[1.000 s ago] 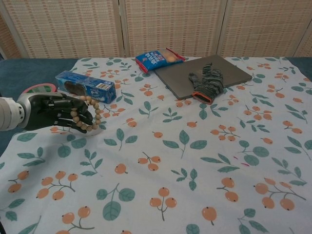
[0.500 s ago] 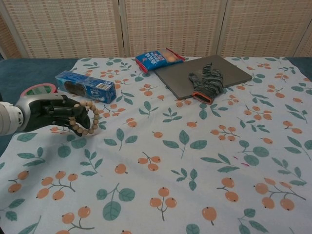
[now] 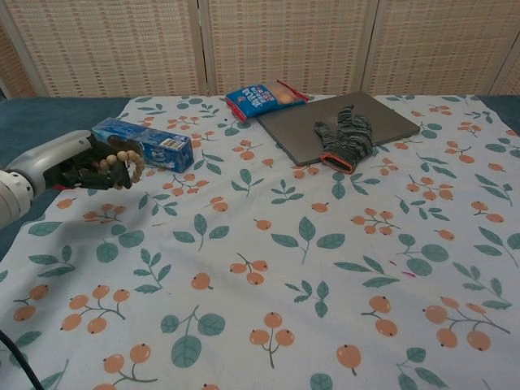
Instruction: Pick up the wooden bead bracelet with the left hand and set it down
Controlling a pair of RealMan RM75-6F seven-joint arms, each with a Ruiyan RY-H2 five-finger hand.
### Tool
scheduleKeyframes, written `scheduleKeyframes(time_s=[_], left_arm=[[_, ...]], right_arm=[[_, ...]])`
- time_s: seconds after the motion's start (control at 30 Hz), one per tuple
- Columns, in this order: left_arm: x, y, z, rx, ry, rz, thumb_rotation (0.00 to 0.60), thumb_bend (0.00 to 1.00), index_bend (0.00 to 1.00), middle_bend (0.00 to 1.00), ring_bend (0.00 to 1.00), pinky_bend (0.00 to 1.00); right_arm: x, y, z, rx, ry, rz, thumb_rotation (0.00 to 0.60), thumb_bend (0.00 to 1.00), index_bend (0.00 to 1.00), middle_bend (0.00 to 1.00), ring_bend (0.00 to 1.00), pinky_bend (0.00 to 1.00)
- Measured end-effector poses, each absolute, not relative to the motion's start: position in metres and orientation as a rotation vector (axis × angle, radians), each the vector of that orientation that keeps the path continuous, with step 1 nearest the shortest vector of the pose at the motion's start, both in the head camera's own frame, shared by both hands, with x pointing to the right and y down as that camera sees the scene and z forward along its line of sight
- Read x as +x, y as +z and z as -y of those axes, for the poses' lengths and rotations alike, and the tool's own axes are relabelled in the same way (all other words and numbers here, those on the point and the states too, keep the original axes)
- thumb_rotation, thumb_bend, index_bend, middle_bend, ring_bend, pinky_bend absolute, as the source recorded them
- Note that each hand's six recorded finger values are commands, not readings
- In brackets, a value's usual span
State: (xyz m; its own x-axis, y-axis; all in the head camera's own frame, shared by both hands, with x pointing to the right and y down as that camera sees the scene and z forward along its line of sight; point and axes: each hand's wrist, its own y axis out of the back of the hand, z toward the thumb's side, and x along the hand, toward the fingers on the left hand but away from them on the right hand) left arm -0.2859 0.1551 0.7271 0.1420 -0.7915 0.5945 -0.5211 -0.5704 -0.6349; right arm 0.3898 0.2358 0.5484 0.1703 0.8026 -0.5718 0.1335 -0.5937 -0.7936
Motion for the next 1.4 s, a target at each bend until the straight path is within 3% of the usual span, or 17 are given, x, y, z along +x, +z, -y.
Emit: scheduleKeyframes(time_s=[0.13,0.3,0.5,0.6,0.83,1.4], left_arm=[[-0.282,0.738,-0.180,-2.078,-1.393,-1.135,0.600,1.00,0.46,0.41,0.22,0.28],[-0.276,0.746,-0.212,-2.109,-1.369,-0.989,0.600,0.96,0.30,0.24,0.08,0.22],[-0.275,0.752,-0.227,-2.140,-1.368,-0.940,0.600,0.59,0.00,0.02,0.00,0.10],[-0.274,0.751,-0.229,-2.171,-1.372,-0.939,0.600,0.50,0.00,0.00,0.00,0.07],[-0.273,0.753,-0.235,-2.293,-1.418,-0.883,0.600,0.40,0.00,0.00,0.00,0.02],[-0.268,0.749,-0.221,-2.487,-1.407,-0.856,0.600,0.30,0.00,0.00,0.00,0.00]], right_arm=[[0.389,0.548,-0.236,-1.861,1.459,0.882,0.600,0.21,0.00,0.00,0.00,0.00],[0.389,0.548,-0.236,-1.861,1.458,0.880,0.600,0.21,0.00,0.00,0.00,0.00],[0.390,0.548,-0.236,-1.860,1.456,0.883,0.600,0.21,0.00,0.00,0.00,0.00],[0.390,0.548,-0.236,-1.859,1.457,0.884,0.600,0.21,0.00,0.00,0.00,0.00],[0.390,0.548,-0.236,-1.858,1.456,0.883,0.600,0.21,0.00,0.00,0.00,0.00],[0.391,0.547,-0.235,-1.853,1.461,0.891,0.600,0.21,0.00,0.00,0.00,0.00]])
